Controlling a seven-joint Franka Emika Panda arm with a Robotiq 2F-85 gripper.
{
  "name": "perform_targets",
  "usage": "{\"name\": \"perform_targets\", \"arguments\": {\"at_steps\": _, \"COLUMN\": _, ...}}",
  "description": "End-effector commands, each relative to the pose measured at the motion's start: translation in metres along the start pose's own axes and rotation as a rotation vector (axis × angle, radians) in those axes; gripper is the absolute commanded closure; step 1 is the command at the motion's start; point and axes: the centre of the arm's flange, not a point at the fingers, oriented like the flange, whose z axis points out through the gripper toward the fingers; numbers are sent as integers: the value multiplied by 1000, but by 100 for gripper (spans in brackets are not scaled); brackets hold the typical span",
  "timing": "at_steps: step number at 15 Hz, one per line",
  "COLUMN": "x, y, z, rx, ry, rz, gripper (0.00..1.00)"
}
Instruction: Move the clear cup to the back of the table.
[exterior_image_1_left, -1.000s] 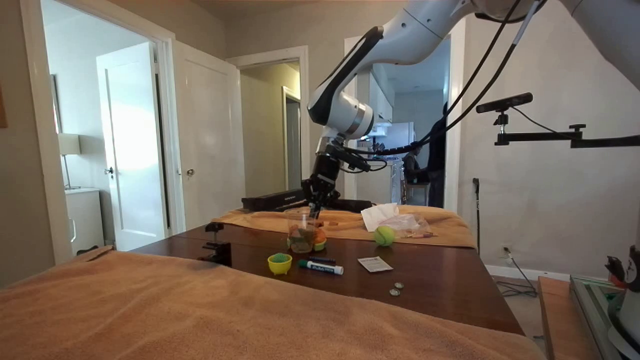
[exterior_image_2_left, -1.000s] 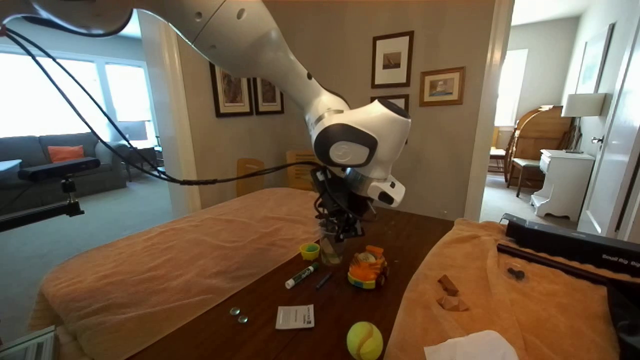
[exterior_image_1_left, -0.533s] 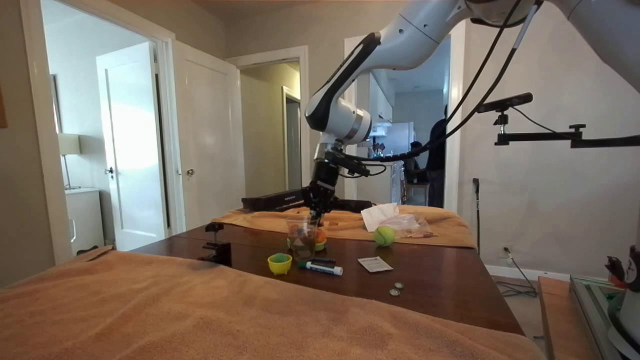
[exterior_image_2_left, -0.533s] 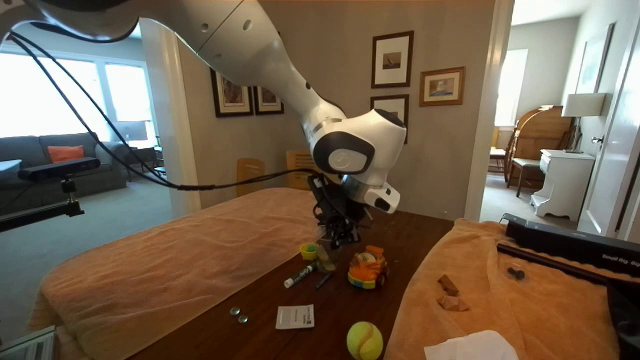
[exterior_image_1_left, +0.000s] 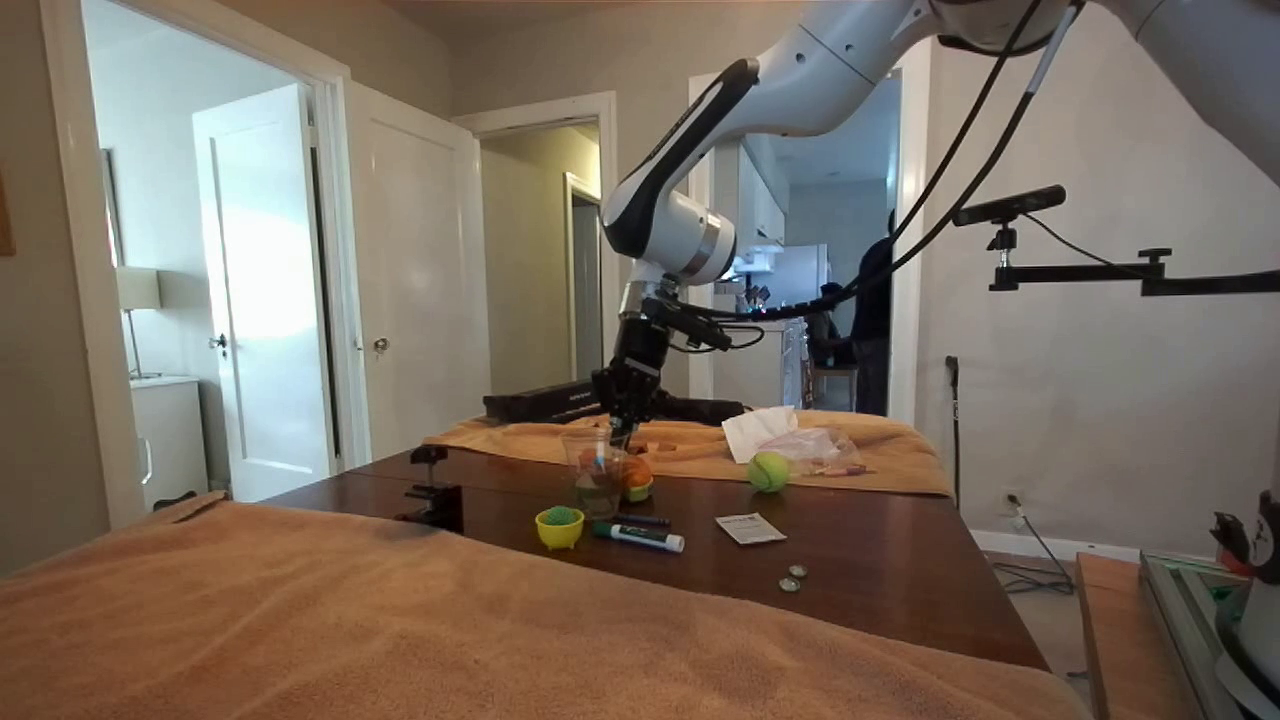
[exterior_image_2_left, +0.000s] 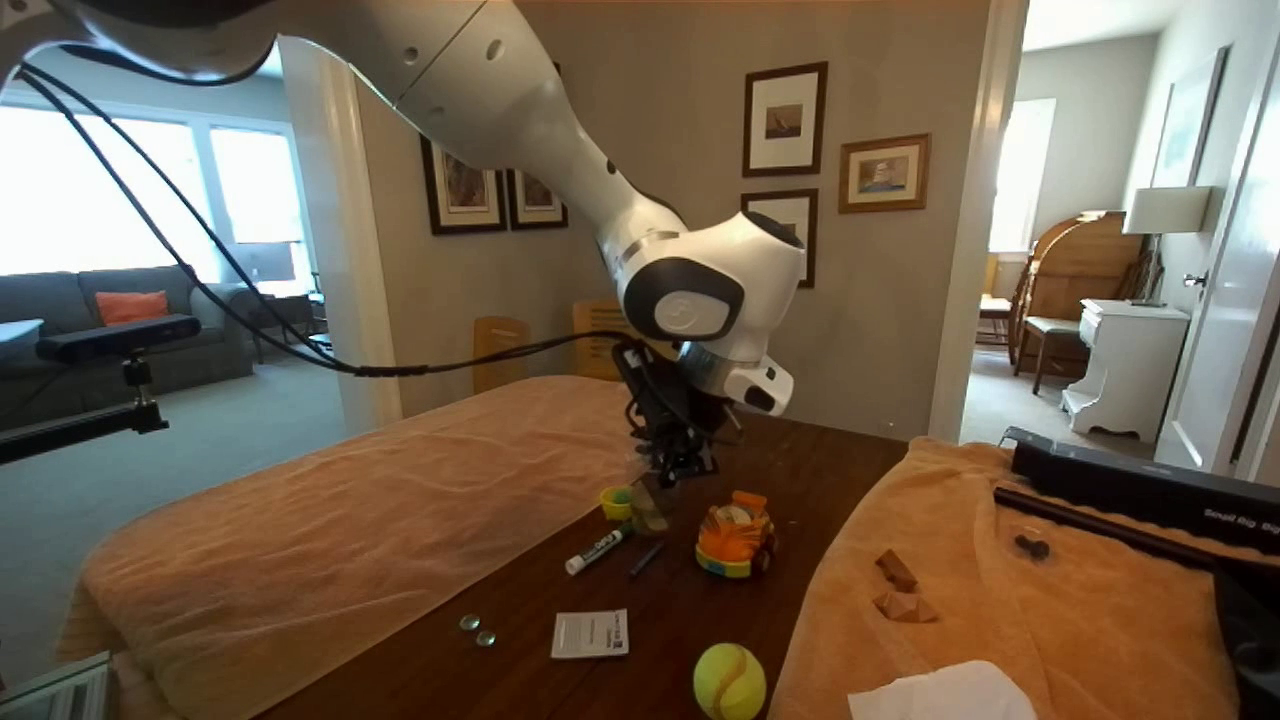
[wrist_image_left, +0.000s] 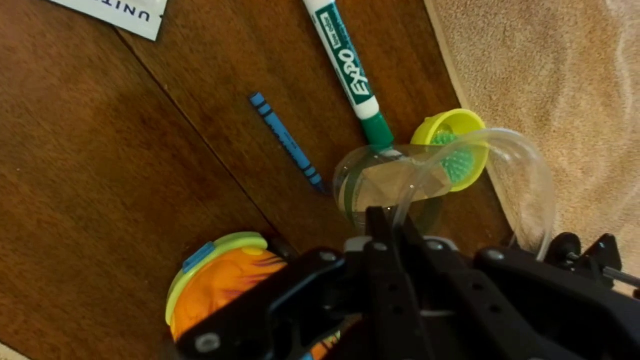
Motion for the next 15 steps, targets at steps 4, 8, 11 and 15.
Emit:
{"name": "perform_targets", "arguments": {"at_steps": 4, "x": 21, "y": -7, "z": -5, "rx": -14, "ry": 14, "rz": -29, "gripper": 98}}
{"name": "perform_targets", "arguments": {"at_steps": 8, "x": 24, "y": -10, "z": -2, "rx": -23, "ry": 7, "rz": -29, "gripper": 98}}
{"name": "perform_targets", "arguments": {"at_steps": 11, "x": 27, "y": -10, "z": 0, "rx": -41, "ry": 0, "rz": -23, "gripper": 98}}
{"name": "perform_targets", "arguments": {"at_steps": 15, "x": 30, "y": -8, "z": 2, "rx": -62, "ry": -11, "rz": -8, "gripper": 98}}
